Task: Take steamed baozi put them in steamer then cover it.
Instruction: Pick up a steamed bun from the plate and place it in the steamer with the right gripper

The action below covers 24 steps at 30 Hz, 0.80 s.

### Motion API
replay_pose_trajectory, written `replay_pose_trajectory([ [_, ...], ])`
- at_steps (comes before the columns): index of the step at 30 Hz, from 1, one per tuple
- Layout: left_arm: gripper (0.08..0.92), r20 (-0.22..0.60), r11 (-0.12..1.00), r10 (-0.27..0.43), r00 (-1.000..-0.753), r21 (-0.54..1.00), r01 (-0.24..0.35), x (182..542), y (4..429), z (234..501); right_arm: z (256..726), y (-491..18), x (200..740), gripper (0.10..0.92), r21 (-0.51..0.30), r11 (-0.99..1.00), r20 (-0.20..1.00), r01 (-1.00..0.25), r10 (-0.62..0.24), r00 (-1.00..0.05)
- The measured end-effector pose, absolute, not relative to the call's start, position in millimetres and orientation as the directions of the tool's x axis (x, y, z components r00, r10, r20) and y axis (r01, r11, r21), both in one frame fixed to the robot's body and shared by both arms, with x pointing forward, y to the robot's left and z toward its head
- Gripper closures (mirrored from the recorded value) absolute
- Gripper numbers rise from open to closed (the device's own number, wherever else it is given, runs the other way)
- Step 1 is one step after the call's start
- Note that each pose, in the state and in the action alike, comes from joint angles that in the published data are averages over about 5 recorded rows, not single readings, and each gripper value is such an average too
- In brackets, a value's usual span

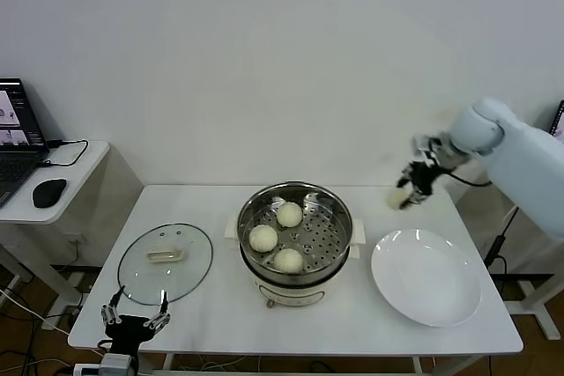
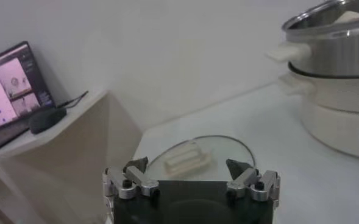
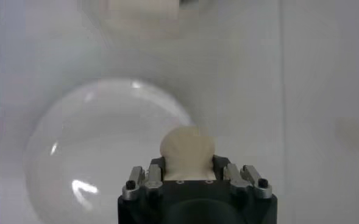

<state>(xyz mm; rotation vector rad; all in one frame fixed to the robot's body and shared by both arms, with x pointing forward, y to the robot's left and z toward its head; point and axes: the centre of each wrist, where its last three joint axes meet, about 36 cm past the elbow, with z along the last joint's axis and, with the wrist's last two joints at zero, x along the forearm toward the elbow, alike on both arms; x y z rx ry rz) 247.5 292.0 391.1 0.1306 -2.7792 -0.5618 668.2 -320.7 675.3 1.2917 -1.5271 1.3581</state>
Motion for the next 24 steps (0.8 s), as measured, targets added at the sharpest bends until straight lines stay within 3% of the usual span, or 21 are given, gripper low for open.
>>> replay_pose_trajectory([
  [10, 0.177, 0.239, 0.913, -0.148, -0.96, 0.407, -0.039, 251.9, 295.1, 401.9, 706.2, -203.5, 685.8, 0.522, -0.193, -0.149, 0.949, -0.97, -0.281, -0.145],
  [24, 0.177, 0.217, 0.919, -0.136, -0.967, 0.393, -0.041, 258.9, 293.1, 407.2, 664.7, -116.3, 689.2, 0.522, -0.065, -0.218, 0.986, -0.974, -0.167, -0.028],
])
